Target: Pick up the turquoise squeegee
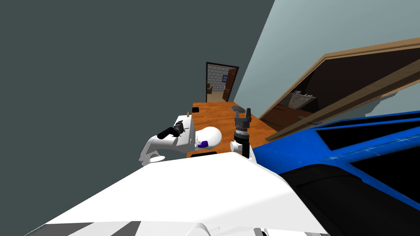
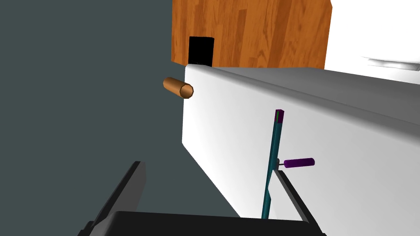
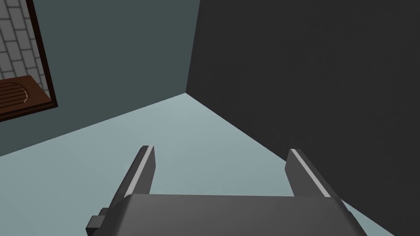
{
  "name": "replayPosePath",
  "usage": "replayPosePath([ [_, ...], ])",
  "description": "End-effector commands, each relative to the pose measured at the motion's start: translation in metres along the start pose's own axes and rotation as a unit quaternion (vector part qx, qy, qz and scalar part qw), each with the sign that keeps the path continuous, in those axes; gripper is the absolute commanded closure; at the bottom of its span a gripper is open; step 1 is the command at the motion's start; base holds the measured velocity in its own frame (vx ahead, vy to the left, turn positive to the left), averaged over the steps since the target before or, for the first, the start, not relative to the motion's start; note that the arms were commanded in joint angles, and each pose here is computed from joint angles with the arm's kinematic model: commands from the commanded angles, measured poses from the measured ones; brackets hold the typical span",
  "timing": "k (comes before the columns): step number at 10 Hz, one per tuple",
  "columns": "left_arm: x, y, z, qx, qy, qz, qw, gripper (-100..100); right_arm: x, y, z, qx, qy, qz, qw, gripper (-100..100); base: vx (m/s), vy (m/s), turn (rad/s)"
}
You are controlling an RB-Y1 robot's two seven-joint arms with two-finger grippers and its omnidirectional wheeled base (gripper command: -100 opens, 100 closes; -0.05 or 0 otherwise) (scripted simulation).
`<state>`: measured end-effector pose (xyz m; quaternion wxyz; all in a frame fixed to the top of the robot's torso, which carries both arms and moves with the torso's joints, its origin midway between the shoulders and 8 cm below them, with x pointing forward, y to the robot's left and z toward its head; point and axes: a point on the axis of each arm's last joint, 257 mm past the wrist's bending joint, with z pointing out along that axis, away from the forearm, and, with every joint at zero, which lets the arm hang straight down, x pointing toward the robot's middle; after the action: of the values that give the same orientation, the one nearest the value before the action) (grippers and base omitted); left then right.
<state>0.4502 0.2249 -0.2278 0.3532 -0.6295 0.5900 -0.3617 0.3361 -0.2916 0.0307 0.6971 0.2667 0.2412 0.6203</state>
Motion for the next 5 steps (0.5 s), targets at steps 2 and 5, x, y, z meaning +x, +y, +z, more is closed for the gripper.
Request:
replayPosePath([
  [2,-0.001,0.014,0.002,-0.034,-0.006,-0.007,0.9994,-100,0.000,0.000,0.000,0.000,0.000,0.000,1.0000,0,0.020,0.030,-0.028],
  [5,-0.004,0.029,0.001,-0.069,-0.015,-0.012,0.9975,-100,0.000,0.000,0.000,0.000,0.000,0.000,1.0000,0,0.021,0.025,-0.023],
])
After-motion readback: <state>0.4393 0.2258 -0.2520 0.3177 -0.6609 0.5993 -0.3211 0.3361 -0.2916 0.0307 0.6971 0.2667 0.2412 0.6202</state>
